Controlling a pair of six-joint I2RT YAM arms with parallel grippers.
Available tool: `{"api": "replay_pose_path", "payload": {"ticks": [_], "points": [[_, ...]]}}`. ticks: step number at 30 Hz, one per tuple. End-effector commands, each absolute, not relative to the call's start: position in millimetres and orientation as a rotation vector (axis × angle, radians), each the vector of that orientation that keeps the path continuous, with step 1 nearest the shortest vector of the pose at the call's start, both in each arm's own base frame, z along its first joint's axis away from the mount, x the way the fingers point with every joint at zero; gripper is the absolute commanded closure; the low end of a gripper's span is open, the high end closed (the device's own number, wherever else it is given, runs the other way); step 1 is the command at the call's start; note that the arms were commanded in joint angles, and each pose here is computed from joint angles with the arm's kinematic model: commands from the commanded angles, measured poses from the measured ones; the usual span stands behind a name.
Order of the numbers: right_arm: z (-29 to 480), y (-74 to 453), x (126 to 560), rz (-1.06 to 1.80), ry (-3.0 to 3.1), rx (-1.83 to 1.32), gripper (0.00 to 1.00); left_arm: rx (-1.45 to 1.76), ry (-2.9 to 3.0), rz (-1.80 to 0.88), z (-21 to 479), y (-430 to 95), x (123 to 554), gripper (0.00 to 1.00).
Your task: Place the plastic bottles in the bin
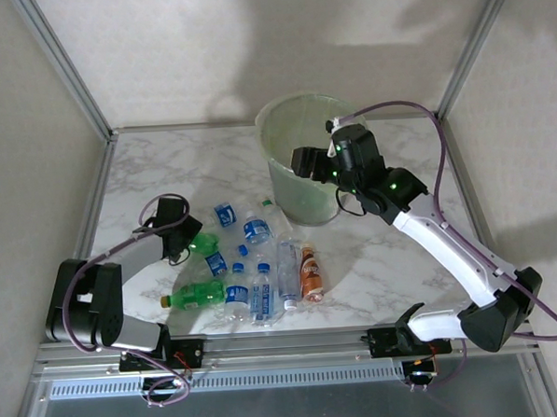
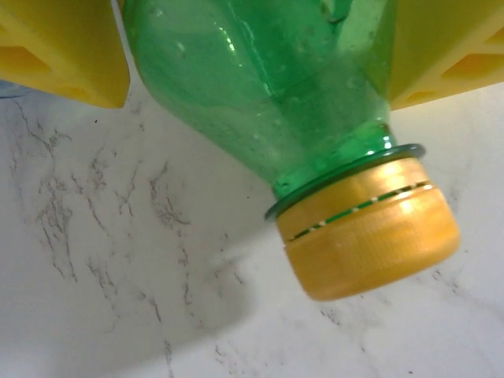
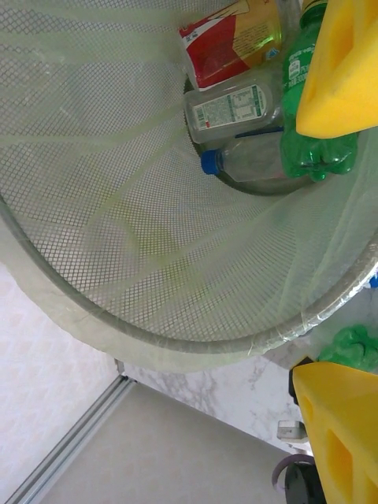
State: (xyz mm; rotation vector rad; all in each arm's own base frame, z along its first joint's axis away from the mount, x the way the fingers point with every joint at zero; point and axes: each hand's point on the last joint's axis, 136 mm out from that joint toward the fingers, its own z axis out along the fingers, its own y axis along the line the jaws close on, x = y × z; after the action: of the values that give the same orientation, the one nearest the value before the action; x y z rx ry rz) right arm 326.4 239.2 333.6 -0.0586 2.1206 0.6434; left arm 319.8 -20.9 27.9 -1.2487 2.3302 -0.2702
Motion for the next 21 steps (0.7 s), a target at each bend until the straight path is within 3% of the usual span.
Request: {"api": "replay_pose_path", "payload": {"ticks": [1,10,21], "points": [[341,233,320,0.640,2.094,-0.039,0.25,-1.253,2.308,-0.259,28,-20,326,0.22],[333,227,315,0.639,2.104,-0.015,0.26,-1.266,2.247,-0.314,36,-22,336,0.27],[337,220,305,0.658,2.092,-0.004,0.27,-1.240,2.126,-0.374,80,-19,352,0.33]]}}
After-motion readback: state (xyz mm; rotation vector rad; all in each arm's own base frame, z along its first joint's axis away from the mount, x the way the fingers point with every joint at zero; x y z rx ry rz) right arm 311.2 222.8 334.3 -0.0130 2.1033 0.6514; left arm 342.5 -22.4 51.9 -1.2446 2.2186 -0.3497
